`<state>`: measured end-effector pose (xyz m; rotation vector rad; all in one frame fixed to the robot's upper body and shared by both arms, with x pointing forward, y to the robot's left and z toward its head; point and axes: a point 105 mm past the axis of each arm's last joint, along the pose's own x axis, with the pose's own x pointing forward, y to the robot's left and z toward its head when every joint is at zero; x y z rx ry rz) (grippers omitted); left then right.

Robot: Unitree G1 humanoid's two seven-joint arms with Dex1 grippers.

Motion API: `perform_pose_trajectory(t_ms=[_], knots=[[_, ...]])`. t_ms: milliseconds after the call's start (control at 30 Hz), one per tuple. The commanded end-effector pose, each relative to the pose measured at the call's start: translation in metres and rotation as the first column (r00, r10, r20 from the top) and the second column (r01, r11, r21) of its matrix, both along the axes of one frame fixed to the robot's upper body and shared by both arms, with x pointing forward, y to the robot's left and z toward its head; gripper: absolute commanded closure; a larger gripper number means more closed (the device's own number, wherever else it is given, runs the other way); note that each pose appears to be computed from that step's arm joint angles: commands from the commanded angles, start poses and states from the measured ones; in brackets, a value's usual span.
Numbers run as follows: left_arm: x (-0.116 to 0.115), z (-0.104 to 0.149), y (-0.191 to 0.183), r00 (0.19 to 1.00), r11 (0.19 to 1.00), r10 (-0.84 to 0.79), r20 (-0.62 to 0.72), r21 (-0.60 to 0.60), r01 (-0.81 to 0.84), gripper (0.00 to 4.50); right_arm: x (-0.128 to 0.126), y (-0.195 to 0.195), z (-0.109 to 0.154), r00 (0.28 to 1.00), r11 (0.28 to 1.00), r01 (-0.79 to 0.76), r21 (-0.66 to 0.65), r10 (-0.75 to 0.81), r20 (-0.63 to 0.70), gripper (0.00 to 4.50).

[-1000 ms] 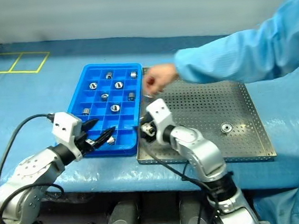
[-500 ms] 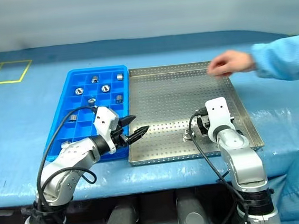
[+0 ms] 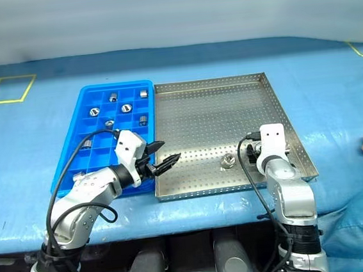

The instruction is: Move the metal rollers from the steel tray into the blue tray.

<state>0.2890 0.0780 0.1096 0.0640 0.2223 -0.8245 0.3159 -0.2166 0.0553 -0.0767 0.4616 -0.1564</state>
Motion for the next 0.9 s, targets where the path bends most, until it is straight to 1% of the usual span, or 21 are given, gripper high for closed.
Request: perform_pose_trajectory(t_ms=[33,67,100,167,267,367,400,433,500,600,700,767,900], knots=[[-0.001,0.011,0.003,0.999,1.000,0.011,0.049,-0.011,-0.010,0.95,0.002,0.000,0.008,0.999,1.000,0.011,0.001,-0.011,0.031,2.28],[-0.001,0.011,0.004,0.999,1.000,0.017,0.049,-0.011,-0.017,0.95,0.002,0.001,0.010,0.999,1.000,0.007,0.003,-0.007,0.035,2.63],[0.000,0.011,0.005,0.999,1.000,0.024,0.049,-0.009,-0.023,0.95,0.002,0.003,0.011,0.999,1.000,0.001,0.003,-0.002,0.037,2.79],[0.000,0.011,0.007,0.998,1.000,0.028,0.050,-0.008,-0.028,0.95,0.004,0.008,0.014,0.999,1.000,-0.017,0.004,0.017,0.047,2.79],[0.001,0.013,0.011,0.997,0.999,0.041,0.070,0.006,-0.042,0.95,0.009,0.030,0.025,0.992,0.995,-0.096,0.030,0.093,0.091,2.79],[0.004,0.018,0.022,0.992,0.996,0.091,0.092,0.007,-0.092,0.95,0.015,0.070,0.047,0.951,0.963,-0.268,0.022,0.260,0.166,2.79],[0.005,0.021,0.028,0.989,0.994,0.110,0.101,0.003,-0.111,0.95,0.015,0.088,0.055,0.923,0.938,-0.346,0.031,0.334,0.193,2.79],[0.005,0.025,0.034,0.985,0.992,0.129,0.115,0.003,-0.130,0.95,0.013,0.110,0.063,0.881,0.897,-0.440,0.053,0.419,0.219,2.79],[0.004,0.030,0.046,0.978,0.986,0.160,0.135,0.018,-0.163,0.95,0.007,0.149,0.075,0.787,0.798,-0.596,0.089,0.559,0.262,2.79],[-0.001,0.035,0.063,0.969,0.976,0.194,0.155,0.064,-0.206,0.95,-0.002,0.192,0.086,0.652,0.657,-0.748,0.095,0.701,0.289,2.79],[-0.005,0.037,0.087,0.945,0.949,0.274,0.177,0.109,-0.296,0.95,-0.004,0.221,0.088,0.551,0.552,-0.829,0.084,0.783,0.290,2.79],[-0.010,0.039,0.102,0.927,0.928,0.322,0.190,0.128,-0.349,0.95,0.001,0.233,0.084,0.521,0.533,-0.846,0.032,0.811,0.266,2.79],[-0.022,0.039,0.119,0.903,0.901,0.386,0.188,0.134,-0.413,0.95,0.007,0.252,0.082,0.477,0.490,-0.871,0.018,0.837,0.270,2.79]])
